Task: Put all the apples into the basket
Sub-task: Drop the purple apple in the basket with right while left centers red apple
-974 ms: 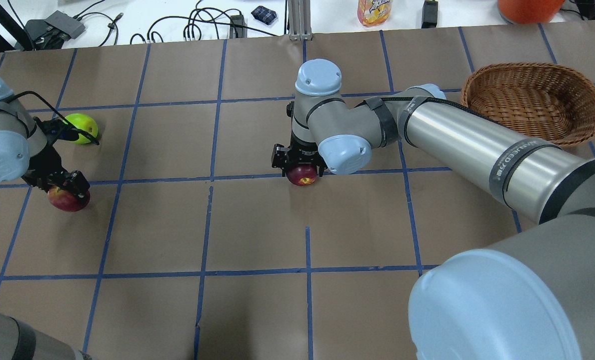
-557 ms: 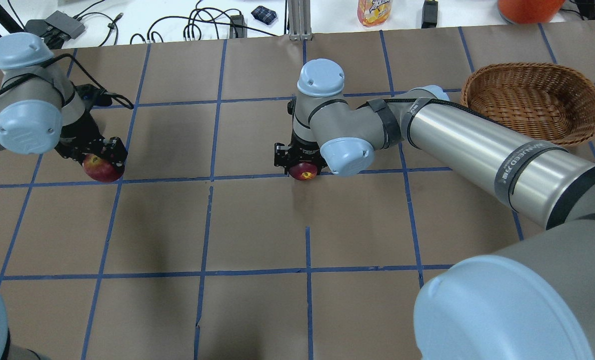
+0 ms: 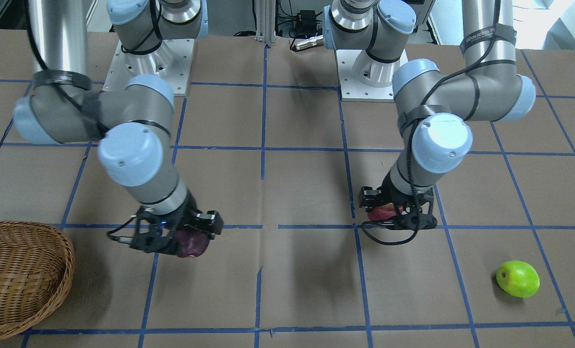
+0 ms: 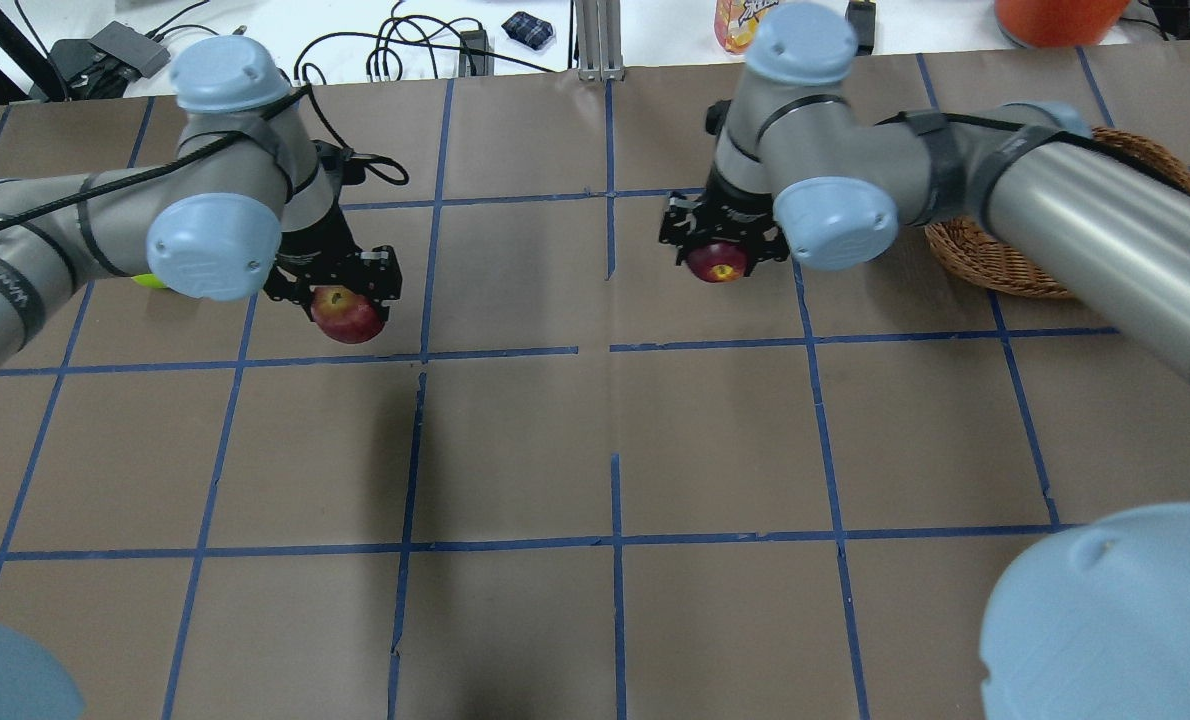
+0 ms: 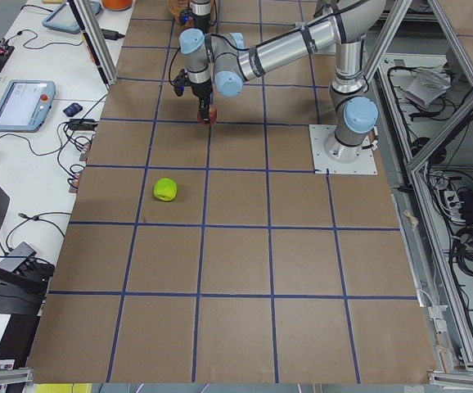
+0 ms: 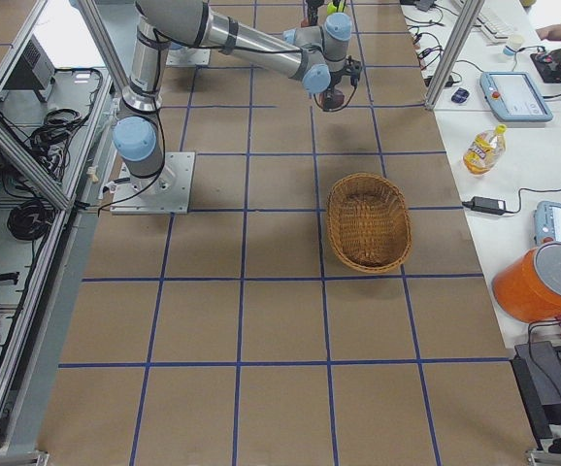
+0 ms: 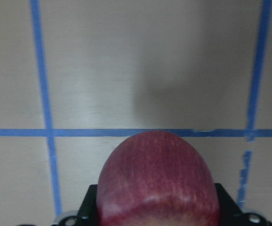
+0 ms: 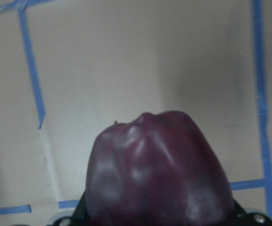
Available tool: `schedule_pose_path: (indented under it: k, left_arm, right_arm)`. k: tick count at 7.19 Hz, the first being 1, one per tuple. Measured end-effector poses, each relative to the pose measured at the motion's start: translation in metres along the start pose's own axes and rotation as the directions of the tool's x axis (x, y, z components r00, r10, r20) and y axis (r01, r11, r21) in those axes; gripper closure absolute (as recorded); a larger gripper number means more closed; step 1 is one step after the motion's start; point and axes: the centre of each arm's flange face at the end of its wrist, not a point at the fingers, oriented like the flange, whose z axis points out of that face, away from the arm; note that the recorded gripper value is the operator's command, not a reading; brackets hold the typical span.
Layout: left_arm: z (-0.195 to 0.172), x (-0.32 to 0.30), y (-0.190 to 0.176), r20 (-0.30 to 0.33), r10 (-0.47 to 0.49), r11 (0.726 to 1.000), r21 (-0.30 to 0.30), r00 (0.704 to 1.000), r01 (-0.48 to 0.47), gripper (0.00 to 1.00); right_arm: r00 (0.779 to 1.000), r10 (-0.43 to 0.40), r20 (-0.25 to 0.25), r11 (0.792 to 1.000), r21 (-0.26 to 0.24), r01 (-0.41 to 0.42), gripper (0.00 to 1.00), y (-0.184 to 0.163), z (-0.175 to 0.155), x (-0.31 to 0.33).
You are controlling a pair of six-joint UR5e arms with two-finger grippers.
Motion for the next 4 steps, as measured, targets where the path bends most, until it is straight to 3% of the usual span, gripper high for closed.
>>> schedule_pose_path:
  k: [1, 4]
  left_arm:
    - [0.009, 0.046, 0.001, -0.053, -0.057, 0.998, -0.007, 0.997, 0.057, 0.69]
    - [0.035, 0.149, -0.006, -0.170, -0.242, 0.970, -0.052, 0.955, 0.237, 0.69]
  right_arm:
    - [0.998, 0.049, -0.026, 0.998, 0.028, -0.048, 1.00, -0.026, -0.021, 0.061]
    - [0.988, 0.021, -0.156, 0.999, 0.049, -0.014, 1.00, -0.061, -0.052, 0.212]
